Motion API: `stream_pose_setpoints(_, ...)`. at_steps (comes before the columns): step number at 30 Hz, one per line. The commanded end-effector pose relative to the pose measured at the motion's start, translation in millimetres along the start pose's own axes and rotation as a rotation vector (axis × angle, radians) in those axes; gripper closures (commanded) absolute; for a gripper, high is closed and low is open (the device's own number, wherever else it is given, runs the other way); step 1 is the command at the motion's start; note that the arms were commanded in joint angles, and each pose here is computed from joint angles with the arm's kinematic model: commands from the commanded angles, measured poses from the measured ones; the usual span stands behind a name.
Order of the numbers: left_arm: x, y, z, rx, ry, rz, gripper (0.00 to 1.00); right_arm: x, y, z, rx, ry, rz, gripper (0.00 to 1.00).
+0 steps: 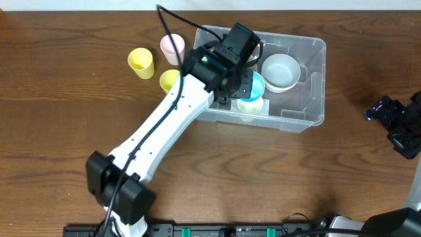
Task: Pack container
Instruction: 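Carry the light blue cup into the container onto the cream cup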
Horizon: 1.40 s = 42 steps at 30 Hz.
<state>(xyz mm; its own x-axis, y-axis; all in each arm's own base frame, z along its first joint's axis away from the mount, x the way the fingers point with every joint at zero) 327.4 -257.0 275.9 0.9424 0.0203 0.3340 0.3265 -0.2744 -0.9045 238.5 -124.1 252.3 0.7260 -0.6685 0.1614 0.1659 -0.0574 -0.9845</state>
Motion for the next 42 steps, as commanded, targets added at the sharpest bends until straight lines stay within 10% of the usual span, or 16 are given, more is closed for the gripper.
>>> stream_pose_setpoints(1,1,11,3,0.031,0.014,0.013,0.94,0,0,-1,0.0,-0.008,-0.003,0.01)
stream_pose_setpoints(25,-1,60,8,0.106,0.033,0.081,0.9,0,0,-1,-0.001,-0.008,-0.003,0.01)
stream_pose_setpoints(40,32,-26,32,0.042,-0.036,-0.073,0.49,0,0,-1,-0.001,-0.008,-0.003,0.01)
stream_pose_setpoints(42,41,-49,53,0.067,-0.081,-0.131,0.32,0,0,-1,0.0,-0.008,-0.003,0.01)
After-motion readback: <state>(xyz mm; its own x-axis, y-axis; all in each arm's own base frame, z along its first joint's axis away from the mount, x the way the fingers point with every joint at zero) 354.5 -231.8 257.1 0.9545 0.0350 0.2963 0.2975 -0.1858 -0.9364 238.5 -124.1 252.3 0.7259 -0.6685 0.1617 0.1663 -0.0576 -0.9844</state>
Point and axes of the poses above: each gripper's point midway between its finger pads, its own y axis out along the fingers, its own z axis along the line the jaws close on, x = y × z, the point moved 8 cm from there along -y, back along the fingers, and after that the axes turned 9 degrees about -y, right-handed, at the moved point
